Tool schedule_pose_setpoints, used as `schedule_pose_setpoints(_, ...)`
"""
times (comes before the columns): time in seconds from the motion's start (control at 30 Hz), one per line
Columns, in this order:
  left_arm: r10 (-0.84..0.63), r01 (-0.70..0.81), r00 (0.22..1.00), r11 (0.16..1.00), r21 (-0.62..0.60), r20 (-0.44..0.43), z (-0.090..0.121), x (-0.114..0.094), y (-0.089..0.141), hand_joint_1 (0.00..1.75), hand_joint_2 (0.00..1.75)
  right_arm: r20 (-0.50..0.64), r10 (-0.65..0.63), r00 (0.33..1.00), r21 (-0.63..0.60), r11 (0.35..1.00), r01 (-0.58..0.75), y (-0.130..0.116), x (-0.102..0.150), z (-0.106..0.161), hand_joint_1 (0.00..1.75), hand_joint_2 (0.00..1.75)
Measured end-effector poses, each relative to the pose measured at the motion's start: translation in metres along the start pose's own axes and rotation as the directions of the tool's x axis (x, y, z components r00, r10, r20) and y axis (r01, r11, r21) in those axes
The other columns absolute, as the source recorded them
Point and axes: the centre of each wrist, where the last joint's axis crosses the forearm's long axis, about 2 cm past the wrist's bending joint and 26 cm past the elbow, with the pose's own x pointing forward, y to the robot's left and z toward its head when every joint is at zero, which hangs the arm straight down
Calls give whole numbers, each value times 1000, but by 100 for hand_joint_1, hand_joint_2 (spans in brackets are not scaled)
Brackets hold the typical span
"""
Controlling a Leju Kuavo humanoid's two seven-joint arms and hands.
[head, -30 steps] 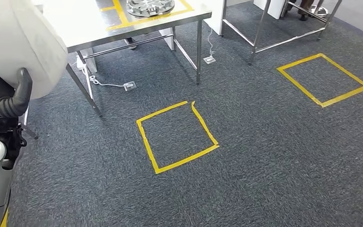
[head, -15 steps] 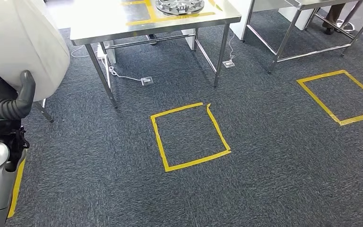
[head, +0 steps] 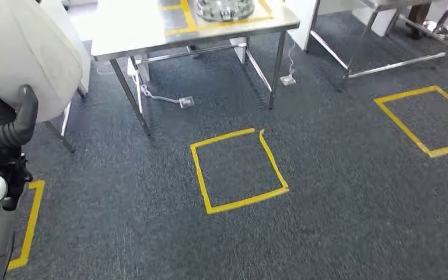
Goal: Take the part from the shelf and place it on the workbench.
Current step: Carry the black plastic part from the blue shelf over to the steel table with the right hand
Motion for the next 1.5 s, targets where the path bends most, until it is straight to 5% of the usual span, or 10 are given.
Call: schedule_pose_setpoints(1.5,21,-21,1000,999,30,8,-8,0,13,175,175,-2,-12,1000,-7,1000,12,-15,-3,0,0,0)
